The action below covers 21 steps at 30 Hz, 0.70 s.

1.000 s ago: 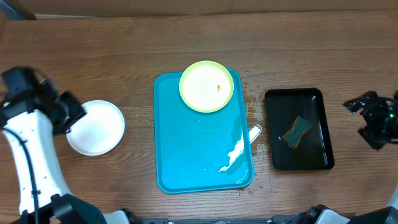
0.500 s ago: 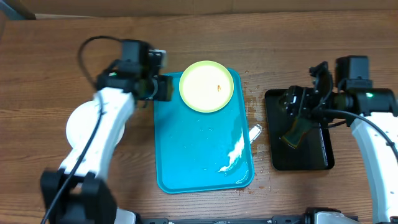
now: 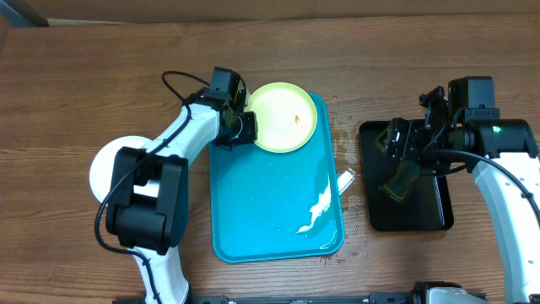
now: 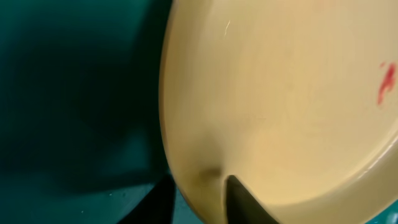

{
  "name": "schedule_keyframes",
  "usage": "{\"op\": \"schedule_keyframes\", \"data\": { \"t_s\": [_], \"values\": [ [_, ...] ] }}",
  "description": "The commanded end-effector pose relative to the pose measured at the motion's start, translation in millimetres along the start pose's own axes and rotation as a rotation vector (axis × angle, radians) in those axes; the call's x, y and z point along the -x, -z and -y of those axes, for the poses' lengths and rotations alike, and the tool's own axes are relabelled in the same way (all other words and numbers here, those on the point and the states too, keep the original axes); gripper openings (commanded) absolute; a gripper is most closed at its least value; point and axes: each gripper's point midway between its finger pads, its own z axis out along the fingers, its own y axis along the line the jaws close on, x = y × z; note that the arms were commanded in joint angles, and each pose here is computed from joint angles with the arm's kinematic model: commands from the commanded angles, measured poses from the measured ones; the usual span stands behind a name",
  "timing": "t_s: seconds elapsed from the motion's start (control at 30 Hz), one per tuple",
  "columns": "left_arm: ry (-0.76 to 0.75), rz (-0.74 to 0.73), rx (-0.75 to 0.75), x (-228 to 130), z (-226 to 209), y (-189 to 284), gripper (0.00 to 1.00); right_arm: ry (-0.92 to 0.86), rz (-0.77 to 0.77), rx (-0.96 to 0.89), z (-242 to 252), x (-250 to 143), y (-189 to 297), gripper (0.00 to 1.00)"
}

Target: Clean dirty plates on tray and stack at the side

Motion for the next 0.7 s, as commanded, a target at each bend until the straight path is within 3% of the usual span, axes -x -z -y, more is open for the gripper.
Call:
{"op": "schedule_keyframes", "data": {
  "t_s": [0.0,0.47,0.67],
  "values": [
    [0.044,-0.066,-0.008,-15,0,-12,0.04,0.005,0.010,-0.003,-1,2,2,0.90],
    [0.021,-0.193,0.156,-52,-10,73,0.04,-0.035,-0.093,-0.031,14,-18,-25,0.90],
    [0.016,-0.292,0.227,-81,-16,77,0.04,-0.156,-0.155,-0.133,43,-30,-56,0.79]
  ]
}}
